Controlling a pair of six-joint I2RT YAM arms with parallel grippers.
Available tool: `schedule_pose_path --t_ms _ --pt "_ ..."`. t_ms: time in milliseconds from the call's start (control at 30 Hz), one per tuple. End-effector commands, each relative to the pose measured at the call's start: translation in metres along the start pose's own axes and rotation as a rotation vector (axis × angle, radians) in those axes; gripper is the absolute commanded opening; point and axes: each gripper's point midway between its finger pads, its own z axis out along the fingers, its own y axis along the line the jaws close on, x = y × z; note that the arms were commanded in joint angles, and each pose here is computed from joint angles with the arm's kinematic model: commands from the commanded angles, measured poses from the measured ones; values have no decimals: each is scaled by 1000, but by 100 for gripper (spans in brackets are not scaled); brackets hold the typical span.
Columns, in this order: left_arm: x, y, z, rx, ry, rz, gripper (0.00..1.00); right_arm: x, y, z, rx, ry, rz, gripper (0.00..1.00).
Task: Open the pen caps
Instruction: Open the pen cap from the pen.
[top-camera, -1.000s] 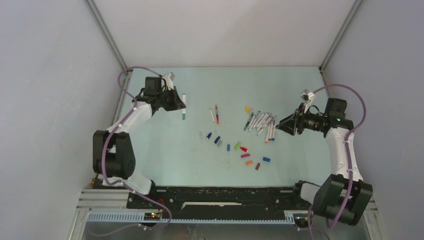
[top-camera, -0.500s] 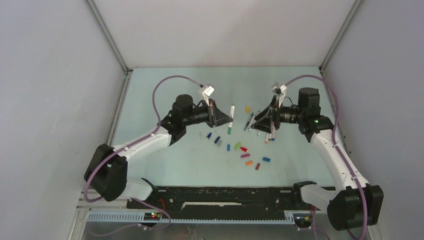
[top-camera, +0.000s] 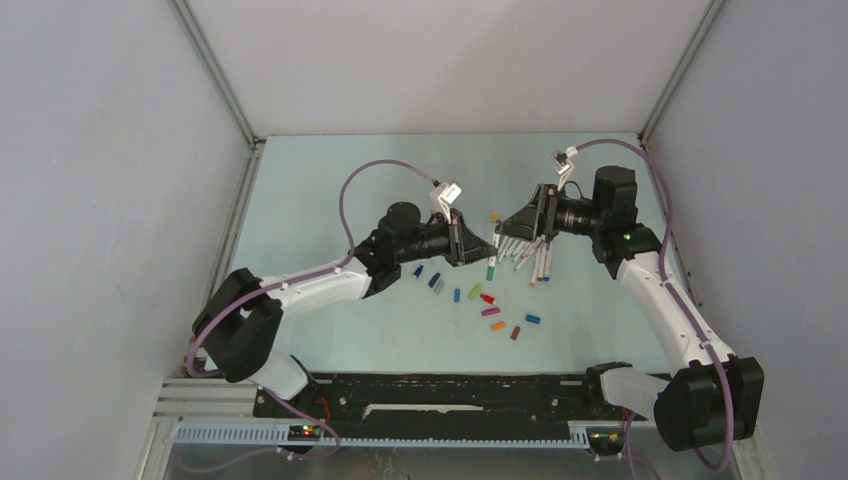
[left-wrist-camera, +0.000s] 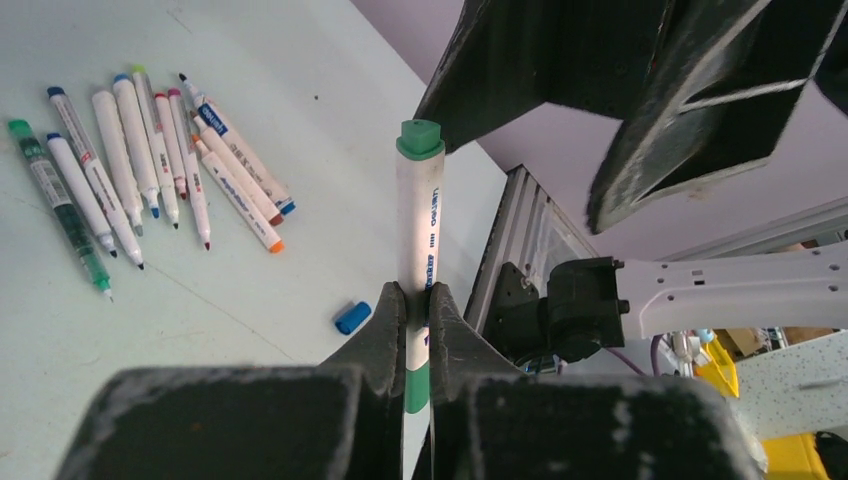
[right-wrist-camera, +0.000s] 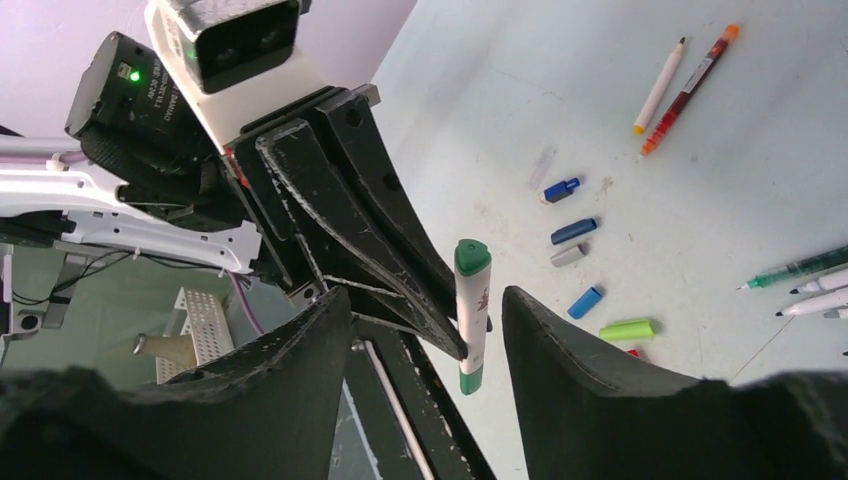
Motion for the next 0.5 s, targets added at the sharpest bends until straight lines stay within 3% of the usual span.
schedule_pose_path --t_ms 0,167,300,333,433,467 --pt "-39 -34 9 75 -107 54 0 -9 3 6 0 -26 1 57" --pt "-36 -43 13 94 -110 52 0 -7 -5 10 26 -22 6 52" --pt "-37 -48 15 103 -117 52 0 -3 -7 12 36 -11 -11 41" --pt "-38 -49 15 106 -120 52 0 -1 -6 13 32 -3 -17 35" --pt "-40 -51 14 104 -122 50 6 0 -2 13 12 3 -42 0" --pt "-40 -54 12 110 -123 51 10 -1 0 12 3 0 -46 0"
